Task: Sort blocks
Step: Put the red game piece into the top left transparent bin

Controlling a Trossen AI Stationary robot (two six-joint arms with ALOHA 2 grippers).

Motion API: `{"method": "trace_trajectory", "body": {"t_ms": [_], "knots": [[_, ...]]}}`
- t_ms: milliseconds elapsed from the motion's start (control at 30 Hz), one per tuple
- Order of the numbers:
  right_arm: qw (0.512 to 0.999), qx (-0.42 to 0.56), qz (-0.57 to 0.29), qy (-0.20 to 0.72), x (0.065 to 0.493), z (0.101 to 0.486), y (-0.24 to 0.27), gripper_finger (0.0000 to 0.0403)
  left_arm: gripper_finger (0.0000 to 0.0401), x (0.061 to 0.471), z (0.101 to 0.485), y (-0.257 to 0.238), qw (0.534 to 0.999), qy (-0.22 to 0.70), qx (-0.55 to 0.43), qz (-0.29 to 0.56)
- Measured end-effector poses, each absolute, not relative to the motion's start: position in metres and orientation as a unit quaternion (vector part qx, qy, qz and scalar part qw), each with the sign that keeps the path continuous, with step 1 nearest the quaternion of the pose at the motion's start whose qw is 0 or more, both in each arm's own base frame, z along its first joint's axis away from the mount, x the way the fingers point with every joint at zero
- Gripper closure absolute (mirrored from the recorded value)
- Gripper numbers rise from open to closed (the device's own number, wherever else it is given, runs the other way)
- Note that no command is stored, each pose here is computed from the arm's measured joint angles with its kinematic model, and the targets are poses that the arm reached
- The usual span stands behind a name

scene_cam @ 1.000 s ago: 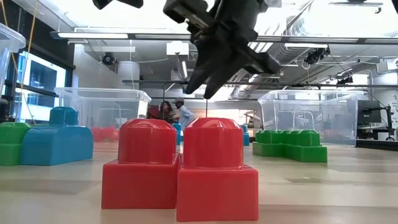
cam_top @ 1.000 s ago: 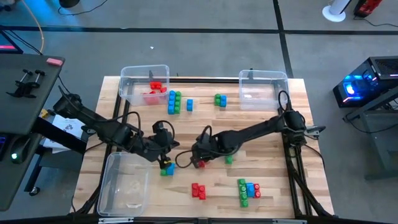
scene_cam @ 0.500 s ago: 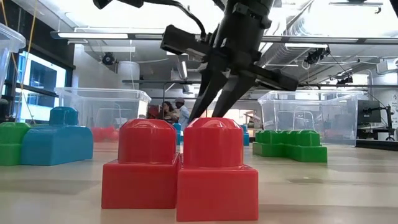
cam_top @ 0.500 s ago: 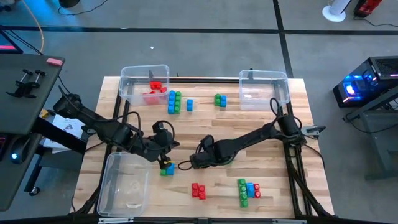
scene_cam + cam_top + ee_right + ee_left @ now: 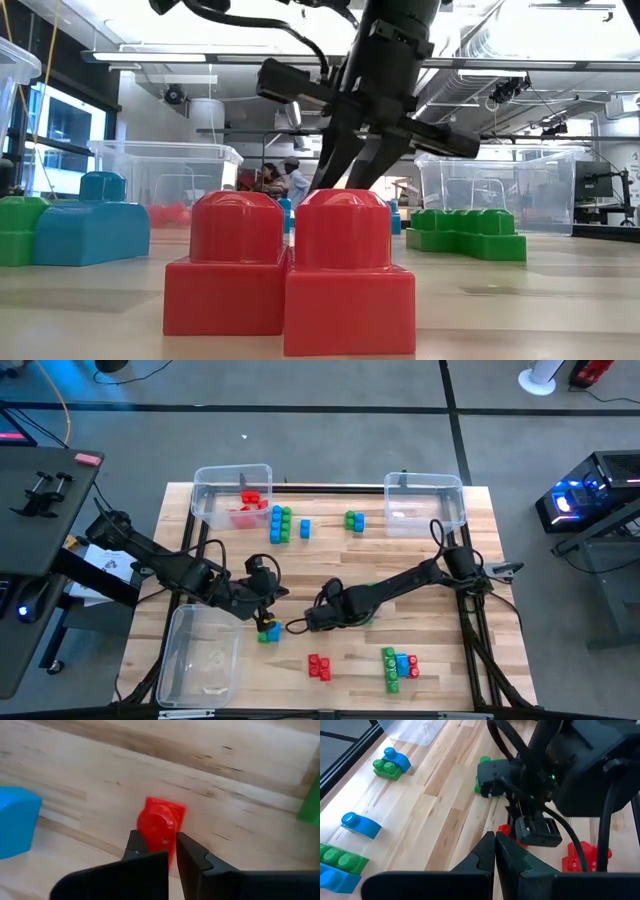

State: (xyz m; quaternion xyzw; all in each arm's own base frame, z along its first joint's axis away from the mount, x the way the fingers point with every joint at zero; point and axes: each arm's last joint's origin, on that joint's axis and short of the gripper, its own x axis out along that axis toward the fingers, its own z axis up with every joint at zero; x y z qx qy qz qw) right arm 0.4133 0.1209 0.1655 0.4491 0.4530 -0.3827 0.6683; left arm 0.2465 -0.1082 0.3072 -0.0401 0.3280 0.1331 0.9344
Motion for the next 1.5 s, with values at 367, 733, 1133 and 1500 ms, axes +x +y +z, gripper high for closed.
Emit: {"method": "trace_trajectory", "body": {"t_ms": [367,733,1133,1500], "knots": [[0.77,0.209,-0.206,0.566,0.415,0.161,0.117,0.0403,0.0401,0.247,0.307,-0.108,0.935,0.326,-0.043,0.133],[0.796,-0.119,0.042,0.593,0.418,0.161,0.116,0.0403,0.0401,0.247,0.307,-0.108,0.934,0.325,-0.055,0.137],[0.822,-0.12,0.05,0.555,0.418,0.186,0.111,0.0403,0.0401,0.247,0.307,-0.109,0.934,0.326,-0.055,0.135],[0.846,-0.113,0.041,0.52,0.418,0.208,0.106,0.0403,0.0401,0.246,0.307,-0.108,0.933,0.329,-0.048,0.138]]}}
